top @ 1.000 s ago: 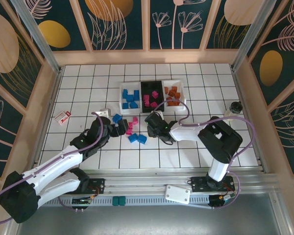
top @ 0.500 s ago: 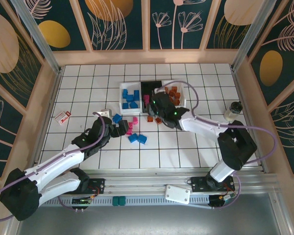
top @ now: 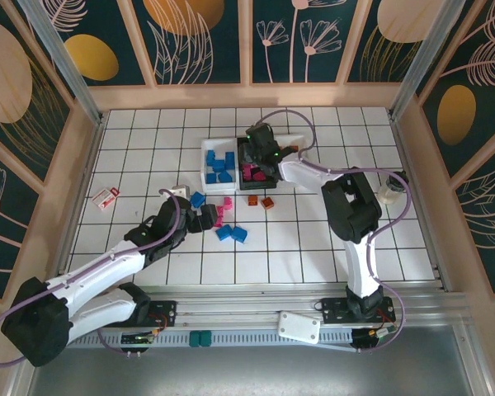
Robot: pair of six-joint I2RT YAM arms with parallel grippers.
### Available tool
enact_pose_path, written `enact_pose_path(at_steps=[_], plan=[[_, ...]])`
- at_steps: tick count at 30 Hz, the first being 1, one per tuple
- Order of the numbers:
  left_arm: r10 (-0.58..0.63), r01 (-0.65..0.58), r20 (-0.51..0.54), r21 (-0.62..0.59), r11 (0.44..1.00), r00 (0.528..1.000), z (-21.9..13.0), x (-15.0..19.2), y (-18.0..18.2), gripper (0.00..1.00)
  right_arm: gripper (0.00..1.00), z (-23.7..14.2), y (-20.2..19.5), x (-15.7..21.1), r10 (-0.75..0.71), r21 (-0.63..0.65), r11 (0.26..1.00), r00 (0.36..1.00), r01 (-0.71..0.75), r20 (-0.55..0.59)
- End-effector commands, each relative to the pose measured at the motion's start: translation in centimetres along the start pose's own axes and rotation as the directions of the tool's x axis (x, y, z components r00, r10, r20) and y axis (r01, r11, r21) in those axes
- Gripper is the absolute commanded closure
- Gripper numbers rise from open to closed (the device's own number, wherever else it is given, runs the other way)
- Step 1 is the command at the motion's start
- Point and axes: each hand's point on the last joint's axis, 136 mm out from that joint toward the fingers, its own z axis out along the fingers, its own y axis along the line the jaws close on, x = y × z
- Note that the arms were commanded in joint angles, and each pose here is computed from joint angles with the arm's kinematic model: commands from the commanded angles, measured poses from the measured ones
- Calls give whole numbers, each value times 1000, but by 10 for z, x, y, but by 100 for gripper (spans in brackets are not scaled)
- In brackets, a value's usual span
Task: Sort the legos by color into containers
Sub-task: Place the lego in the container, then pick up the lego from the center of the table.
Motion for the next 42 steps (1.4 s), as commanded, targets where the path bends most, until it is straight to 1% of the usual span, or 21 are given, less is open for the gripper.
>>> enact_pose_path(at_steps=[1, 2, 5, 7, 9, 10, 14, 17, 20, 23, 27, 30, 32, 36, 39, 42], plan=[[-8, 9, -43, 5, 1000, 999, 5, 9, -1, 2, 36, -28, 19, -35, 16, -60, 998, 997, -11, 76], [-1, 2, -57, 13, 1000, 998, 7, 12, -3, 2, 35, -36, 23, -36, 19, -78, 997, 996, -12, 86], [16, -14, -97, 22, 1000, 995, 16, 20, -6, 9, 35, -57, 30, -25, 18, -122, 993, 995, -6, 94], [37, -37, -124, 3, 999, 992, 23, 26, -5, 13, 35, -66, 31, -11, 11, -138, 990, 997, 0, 76], [68, -73, -145, -24, 997, 987, 30, 31, -5, 19, 35, -74, 30, 2, 5, -140, 990, 998, 4, 64], [81, -87, -152, -35, 996, 985, 33, 33, -6, 21, 35, -78, 28, 7, 4, -140, 990, 998, 5, 60], [111, -122, -162, -64, 990, 981, 47, 35, -7, 22, 35, -95, 21, 21, 14, -150, 989, 998, -5, 60], [146, -157, -164, -55, 986, 976, 57, 35, -16, 21, 35, -108, 16, 24, 32, -162, 987, 997, -20, 71], [176, -193, -170, -89, 977, 970, 68, 37, -17, 21, 35, -117, 13, 25, 40, -167, 986, 996, -26, 84], [186, -213, -196, -129, 968, 963, 77, 45, -10, 29, 35, -122, 10, 27, 42, -163, 986, 995, -28, 87], [198, -232, -217, -141, 962, 956, 80, 57, -6, 36, 35, -125, 5, 30, 45, -151, 988, 995, -31, 89], [194, -229, -220, -145, 963, 956, 80, 61, -4, 48, 35, -124, 2, 32, 45, -145, 989, 995, -32, 86], [187, -219, -211, -139, 966, 960, 78, 59, -5, 55, 35, -124, 2, 32, 47, -147, 989, 995, -34, 88], [177, -199, -175, -113, 974, 968, 69, 47, -15, 65, 35, -125, -2, 36, 49, -133, 990, 995, -38, 86], [164, -173, -136, -51, 984, 977, 58, 28, -35, 67, 35, -130, -9, 42, 55, -122, 991, 995, -44, 87], [160, -158, -71, 37, 987, 985, 46, -2, -68, 66, 35, -135, -22, 53, 70, -103, 993, 994, -61, 82]])
